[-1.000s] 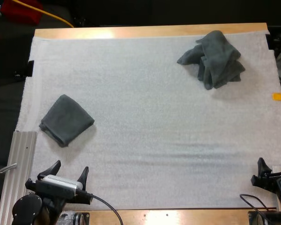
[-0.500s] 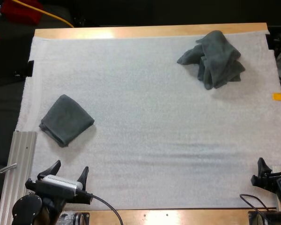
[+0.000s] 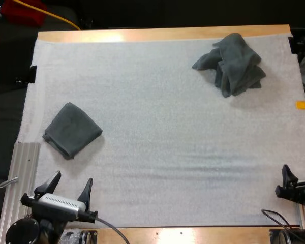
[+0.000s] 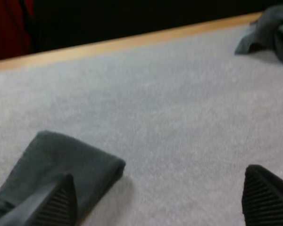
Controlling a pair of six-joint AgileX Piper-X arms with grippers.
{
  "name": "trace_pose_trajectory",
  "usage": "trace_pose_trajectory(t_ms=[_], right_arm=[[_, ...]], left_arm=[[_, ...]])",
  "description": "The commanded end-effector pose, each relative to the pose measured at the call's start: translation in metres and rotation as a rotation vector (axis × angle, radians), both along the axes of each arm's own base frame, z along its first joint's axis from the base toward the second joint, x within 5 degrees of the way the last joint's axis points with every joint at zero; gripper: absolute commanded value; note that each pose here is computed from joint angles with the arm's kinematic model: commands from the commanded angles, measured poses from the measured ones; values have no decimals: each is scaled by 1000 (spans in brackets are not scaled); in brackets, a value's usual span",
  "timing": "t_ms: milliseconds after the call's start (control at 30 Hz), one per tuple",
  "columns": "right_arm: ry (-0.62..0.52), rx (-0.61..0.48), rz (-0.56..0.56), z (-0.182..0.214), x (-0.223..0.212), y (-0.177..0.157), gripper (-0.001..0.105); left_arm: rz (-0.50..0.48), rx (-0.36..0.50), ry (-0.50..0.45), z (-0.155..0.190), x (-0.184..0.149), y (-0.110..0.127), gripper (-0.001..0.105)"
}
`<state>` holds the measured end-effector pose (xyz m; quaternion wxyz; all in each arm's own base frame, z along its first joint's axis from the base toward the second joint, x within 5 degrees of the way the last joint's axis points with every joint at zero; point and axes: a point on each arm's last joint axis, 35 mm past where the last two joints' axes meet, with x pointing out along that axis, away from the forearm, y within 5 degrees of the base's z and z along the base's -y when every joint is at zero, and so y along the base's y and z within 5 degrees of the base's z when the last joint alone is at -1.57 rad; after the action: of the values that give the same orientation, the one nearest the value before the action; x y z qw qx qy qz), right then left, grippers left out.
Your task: Pick towel from pile, fold and stack
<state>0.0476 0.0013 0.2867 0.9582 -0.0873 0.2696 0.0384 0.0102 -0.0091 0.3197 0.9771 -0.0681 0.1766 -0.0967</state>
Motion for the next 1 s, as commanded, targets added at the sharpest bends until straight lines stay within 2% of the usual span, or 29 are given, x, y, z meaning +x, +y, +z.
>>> trace_pose_trajectory(t_ms=[0, 533, 800, 967], right_arm=[[-30, 4, 27, 11, 3, 1, 73], [-13, 146, 243, 67, 61, 11, 73], [-13, 228, 346, 93, 99, 18, 73], [34, 249, 403, 96, 126, 32, 73]], left_arm=[[-30, -17, -11, 8, 1, -1, 70], [-298, -124, -20, 66, 18, -9, 70], [-409, -145, 20, 91, 37, -13, 70], [-460, -151, 50, 97, 48, -17, 70]])
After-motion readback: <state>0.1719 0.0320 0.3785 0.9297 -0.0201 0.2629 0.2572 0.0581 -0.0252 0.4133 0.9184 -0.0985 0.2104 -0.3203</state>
